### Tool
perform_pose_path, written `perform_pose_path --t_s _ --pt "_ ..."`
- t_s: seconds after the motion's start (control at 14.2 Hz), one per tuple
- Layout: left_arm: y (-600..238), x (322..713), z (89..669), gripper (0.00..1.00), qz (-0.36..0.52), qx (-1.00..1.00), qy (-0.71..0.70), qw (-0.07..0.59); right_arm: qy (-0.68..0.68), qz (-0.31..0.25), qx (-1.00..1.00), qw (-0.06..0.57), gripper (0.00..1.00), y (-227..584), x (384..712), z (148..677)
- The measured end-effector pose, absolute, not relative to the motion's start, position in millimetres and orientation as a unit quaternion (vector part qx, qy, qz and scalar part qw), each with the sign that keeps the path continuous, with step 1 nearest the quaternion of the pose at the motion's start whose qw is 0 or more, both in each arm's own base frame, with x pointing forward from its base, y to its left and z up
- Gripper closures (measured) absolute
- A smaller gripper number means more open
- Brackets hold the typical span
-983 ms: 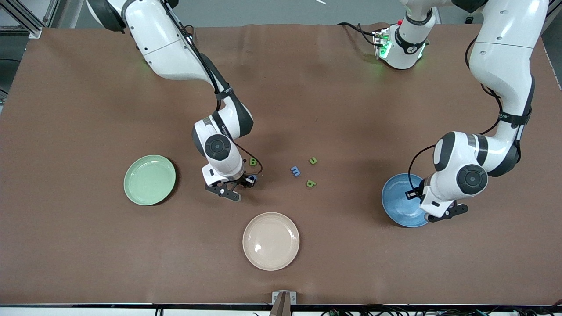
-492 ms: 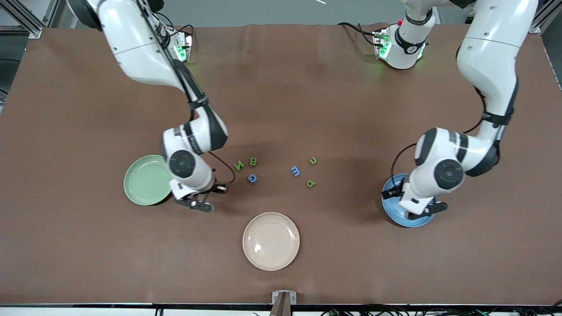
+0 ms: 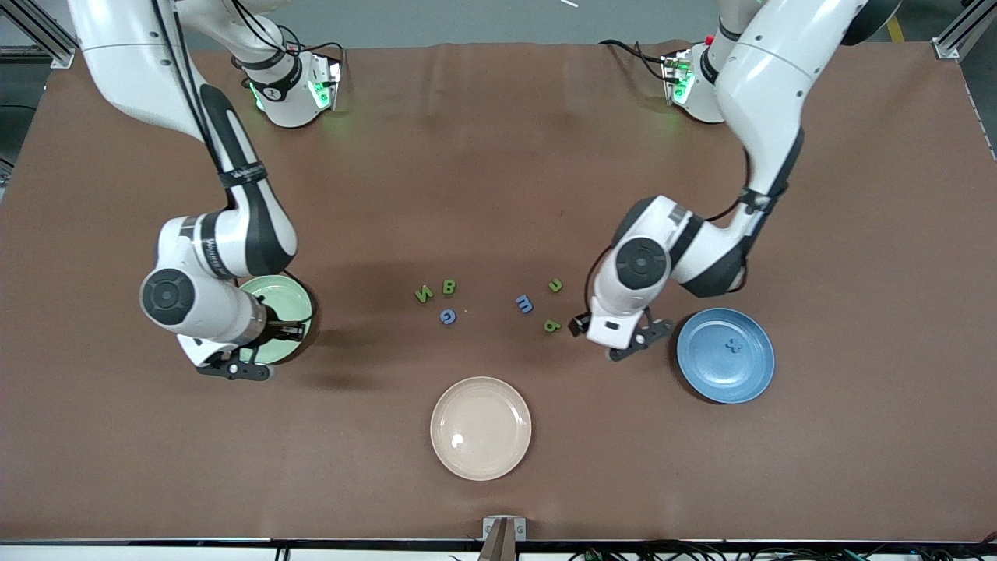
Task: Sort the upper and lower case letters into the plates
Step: 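Drop the pink letter in the green plate while the left gripper reaches green b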
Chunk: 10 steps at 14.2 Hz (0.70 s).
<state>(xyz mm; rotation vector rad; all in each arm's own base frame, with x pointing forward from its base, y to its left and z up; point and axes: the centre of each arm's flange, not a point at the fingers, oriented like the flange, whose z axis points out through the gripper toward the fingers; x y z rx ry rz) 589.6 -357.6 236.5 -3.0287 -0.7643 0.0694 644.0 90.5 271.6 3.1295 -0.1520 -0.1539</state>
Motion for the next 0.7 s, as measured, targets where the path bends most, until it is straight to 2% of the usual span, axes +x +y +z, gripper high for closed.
perform_pose_path --t_s 0.35,0.42,0.49,0.63,0.7 --pt "-390.7 580.5 210.3 0.05 0.008 -0.951 -0.310 -0.025 -0.028 -0.031 0.999 0.000 0.63 38.7 626.8 237.8" --pt "-396.3 578.9 206.5 0.10 0.007 -0.948 -0.319 -0.025 -0.022 -0.025 0.999 0.000 0.63 26.7 621.8 229.0" --pt "-402.4 578.1 203.7 0.10 0.005 -0.945 -0.327 -0.025 -0.017 -0.021 1.000 0.000 0.63 14.3 616.9 221.4" --pt "-412.8 578.5 201.0 0.21 0.002 -0.941 -0.337 -0.027 -0.012 -0.020 1.000 0.000 0.63 -7.9 606.2 207.9" --pt "-416.0 578.3 199.3 0.21 0.002 -0.941 -0.338 -0.028 -0.012 -0.026 1.000 0.000 0.63 -13.7 600.8 202.3"
